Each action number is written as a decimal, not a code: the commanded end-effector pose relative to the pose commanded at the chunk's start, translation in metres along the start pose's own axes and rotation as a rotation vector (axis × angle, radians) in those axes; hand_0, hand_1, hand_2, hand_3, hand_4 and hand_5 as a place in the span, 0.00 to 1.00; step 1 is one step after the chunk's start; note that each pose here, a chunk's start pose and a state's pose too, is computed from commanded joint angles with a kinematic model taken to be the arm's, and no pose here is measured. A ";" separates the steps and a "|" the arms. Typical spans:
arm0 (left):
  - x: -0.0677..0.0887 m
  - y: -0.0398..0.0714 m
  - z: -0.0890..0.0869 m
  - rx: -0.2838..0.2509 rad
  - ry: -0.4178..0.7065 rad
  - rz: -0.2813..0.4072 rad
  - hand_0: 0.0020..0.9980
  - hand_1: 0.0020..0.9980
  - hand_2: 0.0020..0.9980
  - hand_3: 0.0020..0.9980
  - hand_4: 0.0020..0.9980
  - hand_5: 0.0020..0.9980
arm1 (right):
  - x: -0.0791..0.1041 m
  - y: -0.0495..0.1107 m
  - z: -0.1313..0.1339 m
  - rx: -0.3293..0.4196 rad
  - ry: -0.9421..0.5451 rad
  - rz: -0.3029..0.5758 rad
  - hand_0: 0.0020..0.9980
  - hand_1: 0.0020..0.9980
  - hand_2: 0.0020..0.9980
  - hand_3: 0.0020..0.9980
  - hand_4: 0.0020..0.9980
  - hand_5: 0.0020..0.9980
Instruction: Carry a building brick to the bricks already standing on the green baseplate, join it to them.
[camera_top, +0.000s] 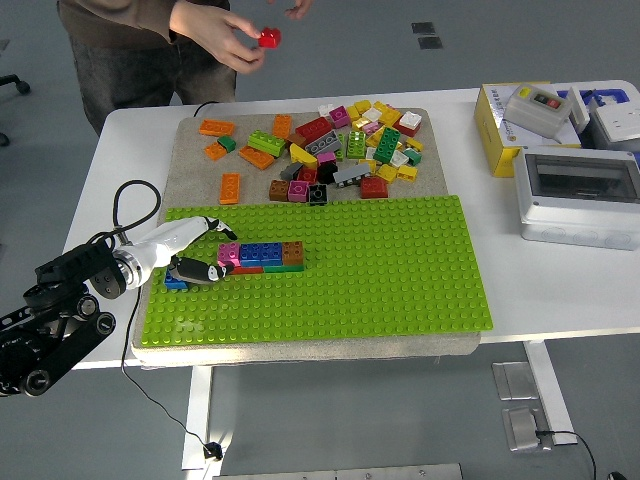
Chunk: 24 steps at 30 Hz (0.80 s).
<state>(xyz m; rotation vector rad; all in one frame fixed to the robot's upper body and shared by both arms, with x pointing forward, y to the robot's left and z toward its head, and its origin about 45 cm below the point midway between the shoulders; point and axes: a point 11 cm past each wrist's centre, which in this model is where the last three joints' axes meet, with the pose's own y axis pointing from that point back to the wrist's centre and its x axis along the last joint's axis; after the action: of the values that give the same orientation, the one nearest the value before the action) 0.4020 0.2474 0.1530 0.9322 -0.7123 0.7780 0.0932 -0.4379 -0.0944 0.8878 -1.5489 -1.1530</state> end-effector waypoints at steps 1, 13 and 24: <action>0.000 0.000 0.000 0.000 0.000 -0.001 1.00 0.96 0.94 0.78 0.74 0.30 | 0.000 0.000 0.000 0.000 0.000 0.000 0.70 0.64 0.54 0.77 0.66 1.00; 0.000 0.002 -0.002 0.012 -0.009 -0.025 1.00 0.98 0.97 0.84 0.82 0.39 | 0.001 0.000 0.001 -0.004 0.000 0.002 0.70 0.64 0.54 0.77 0.66 1.00; 0.025 0.027 0.003 -0.008 0.000 0.068 1.00 0.98 0.98 0.80 0.86 0.46 | 0.003 -0.001 0.006 -0.014 -0.002 0.004 0.70 0.64 0.54 0.77 0.66 1.00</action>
<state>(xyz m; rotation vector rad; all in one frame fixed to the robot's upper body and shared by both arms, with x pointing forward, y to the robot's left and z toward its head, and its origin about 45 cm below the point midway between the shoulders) 0.3927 0.2620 0.1857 0.9046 -0.7496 0.8352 0.0866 -0.4395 -0.0951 0.8740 -1.5421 -1.1606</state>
